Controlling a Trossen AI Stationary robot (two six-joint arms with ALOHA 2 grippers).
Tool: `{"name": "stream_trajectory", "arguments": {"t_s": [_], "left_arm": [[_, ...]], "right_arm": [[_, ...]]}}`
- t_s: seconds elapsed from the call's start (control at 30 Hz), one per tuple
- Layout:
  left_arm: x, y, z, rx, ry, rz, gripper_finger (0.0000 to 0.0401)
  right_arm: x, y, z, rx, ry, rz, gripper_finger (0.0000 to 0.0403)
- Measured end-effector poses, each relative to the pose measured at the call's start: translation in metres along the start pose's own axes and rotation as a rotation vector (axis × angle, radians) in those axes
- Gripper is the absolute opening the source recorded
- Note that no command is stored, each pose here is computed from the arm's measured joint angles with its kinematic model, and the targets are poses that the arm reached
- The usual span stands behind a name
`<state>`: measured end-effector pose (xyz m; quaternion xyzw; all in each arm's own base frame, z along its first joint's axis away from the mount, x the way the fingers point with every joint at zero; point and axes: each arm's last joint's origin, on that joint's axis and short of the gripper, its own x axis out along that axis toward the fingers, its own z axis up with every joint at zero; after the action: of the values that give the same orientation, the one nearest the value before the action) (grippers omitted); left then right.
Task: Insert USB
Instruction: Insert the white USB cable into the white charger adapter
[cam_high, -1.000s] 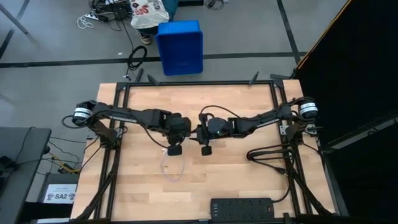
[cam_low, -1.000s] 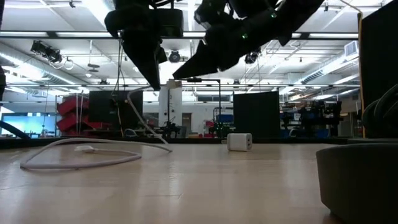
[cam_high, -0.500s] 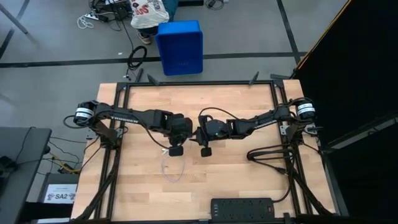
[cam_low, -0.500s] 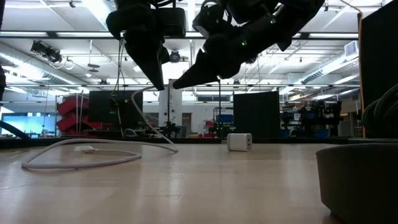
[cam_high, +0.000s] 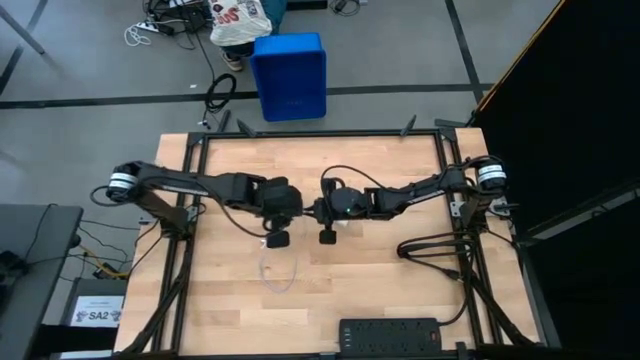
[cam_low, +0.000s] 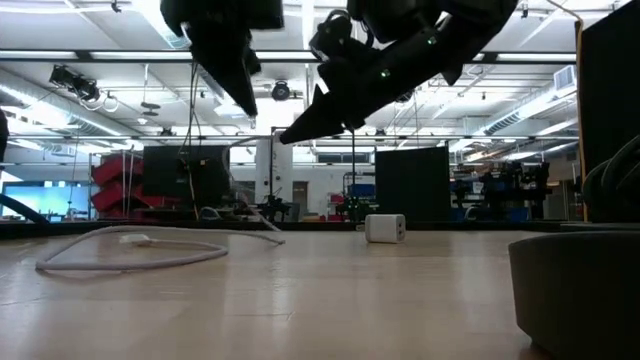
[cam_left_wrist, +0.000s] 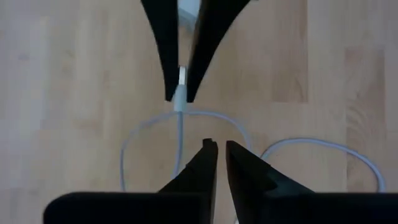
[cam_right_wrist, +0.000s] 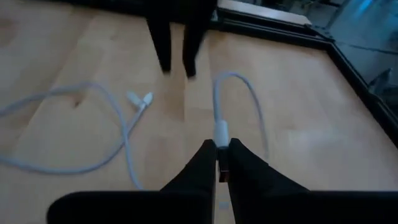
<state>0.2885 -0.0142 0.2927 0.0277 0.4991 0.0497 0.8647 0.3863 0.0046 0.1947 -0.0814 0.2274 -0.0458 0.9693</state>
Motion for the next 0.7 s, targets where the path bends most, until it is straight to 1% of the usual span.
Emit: {"name": "stream_trajectory", "arguments": {"t_s": [0.1, 0.2, 0.3, 0.4, 0.47, 0.53, 0.63, 0.7], "left_arm": [[-0.033, 0.0, -0.006, -0.003, -0.094, 0.061, 0.0033], [-0.065, -0.005, -0.01, -0.036, -0.26, 0.1, 0.0035], [-0.076, -0.018, -0.018, -0.013, -0.42, 0.08, 0.0035], [-0.071, -0.031, -0.031, 0.025, -0.563, 0.071, 0.0035], [-0.061, -0.038, -0.042, 0.005, -0.654, 0.095, 0.0035], [-0.045, -0.045, -0.052, -0.027, -0.752, 0.101, 0.0035], [-0.013, -0.051, -0.066, -0.085, -0.898, 0.081, 0.0036], [0.004, -0.052, -0.076, -0.125, -0.983, 0.069, 0.0036]], "right_arm": [[0.001, -0.008, 0.001, 0.068, -0.029, 0.043, 0.0001], [0.001, -0.012, 0.005, 0.119, -0.119, 0.101, 0.0001], [-0.002, -0.014, 0.006, 0.145, -0.237, 0.135, 0.0], [-0.008, -0.018, 0.001, 0.184, -0.362, 0.175, 0.0], [-0.014, -0.021, -0.006, 0.212, -0.451, 0.198, 0.0], [-0.023, -0.021, -0.013, 0.234, -0.548, 0.214, 0.0], [-0.037, -0.022, -0.021, 0.248, -0.68, 0.238, 0.0], [-0.044, -0.022, -0.027, 0.258, -0.727, 0.239, 0.0]]}}
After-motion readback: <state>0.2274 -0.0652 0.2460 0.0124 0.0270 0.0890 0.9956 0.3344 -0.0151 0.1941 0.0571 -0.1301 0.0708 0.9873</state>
